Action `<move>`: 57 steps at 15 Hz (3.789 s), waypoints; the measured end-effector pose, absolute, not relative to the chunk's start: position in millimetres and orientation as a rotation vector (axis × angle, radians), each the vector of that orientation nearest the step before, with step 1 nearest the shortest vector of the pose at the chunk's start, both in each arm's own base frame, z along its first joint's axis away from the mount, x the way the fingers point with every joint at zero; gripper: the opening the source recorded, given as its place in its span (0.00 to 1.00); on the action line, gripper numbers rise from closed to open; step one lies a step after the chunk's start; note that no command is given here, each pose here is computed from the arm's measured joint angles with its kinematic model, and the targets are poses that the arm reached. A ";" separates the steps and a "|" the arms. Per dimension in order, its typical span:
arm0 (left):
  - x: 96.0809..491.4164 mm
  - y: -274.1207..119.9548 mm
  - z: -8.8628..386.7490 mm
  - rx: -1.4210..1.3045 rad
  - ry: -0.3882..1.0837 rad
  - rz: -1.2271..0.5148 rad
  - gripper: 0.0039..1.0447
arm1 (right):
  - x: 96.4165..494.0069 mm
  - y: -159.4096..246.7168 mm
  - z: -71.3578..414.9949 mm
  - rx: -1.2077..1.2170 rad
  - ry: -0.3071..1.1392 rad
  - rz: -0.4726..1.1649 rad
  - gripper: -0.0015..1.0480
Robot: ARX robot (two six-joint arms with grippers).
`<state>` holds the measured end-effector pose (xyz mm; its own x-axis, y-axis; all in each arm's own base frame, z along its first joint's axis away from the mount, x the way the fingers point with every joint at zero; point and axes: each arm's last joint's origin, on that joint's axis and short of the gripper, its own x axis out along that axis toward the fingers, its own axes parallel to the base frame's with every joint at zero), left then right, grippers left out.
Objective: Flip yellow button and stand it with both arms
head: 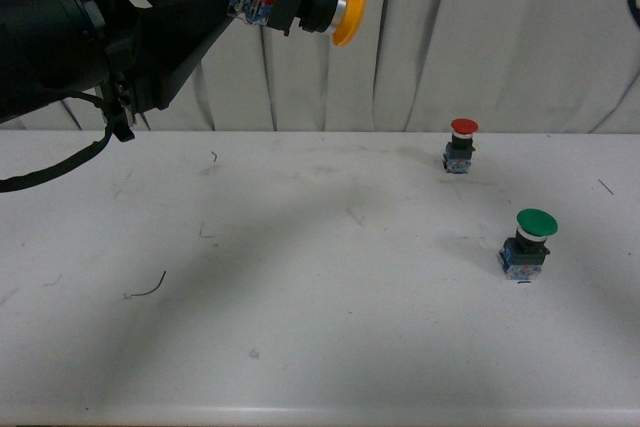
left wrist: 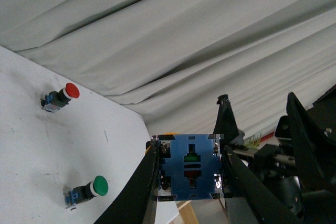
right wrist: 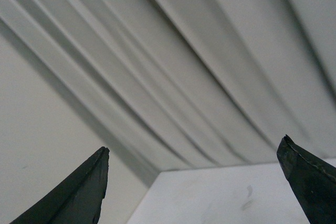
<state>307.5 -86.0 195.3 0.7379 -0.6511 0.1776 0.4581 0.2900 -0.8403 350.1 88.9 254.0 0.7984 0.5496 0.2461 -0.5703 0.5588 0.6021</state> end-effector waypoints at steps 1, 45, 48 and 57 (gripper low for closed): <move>307.5 -86.0 195.5 -1.038 0.213 -0.748 0.27 | 346.9 91.6 250.9 0.742 -0.021 0.680 0.94; 340.4 -53.7 191.0 -1.033 0.066 -0.530 0.96 | 357.2 152.4 172.5 1.381 0.365 0.732 0.35; 348.7 -35.8 184.8 -0.959 0.003 -0.414 0.94 | 358.6 148.7 172.4 1.367 0.361 0.733 0.35; 327.3 -0.4 173.6 -0.210 0.032 -0.003 0.69 | 366.3 132.5 174.6 1.298 0.308 0.723 0.34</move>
<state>327.3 -0.4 173.6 0.9995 -0.0065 -0.0318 -0.0003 0.9780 -0.2085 366.3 132.5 174.6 0.7463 0.6400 0.1830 -0.3111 0.0923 0.9459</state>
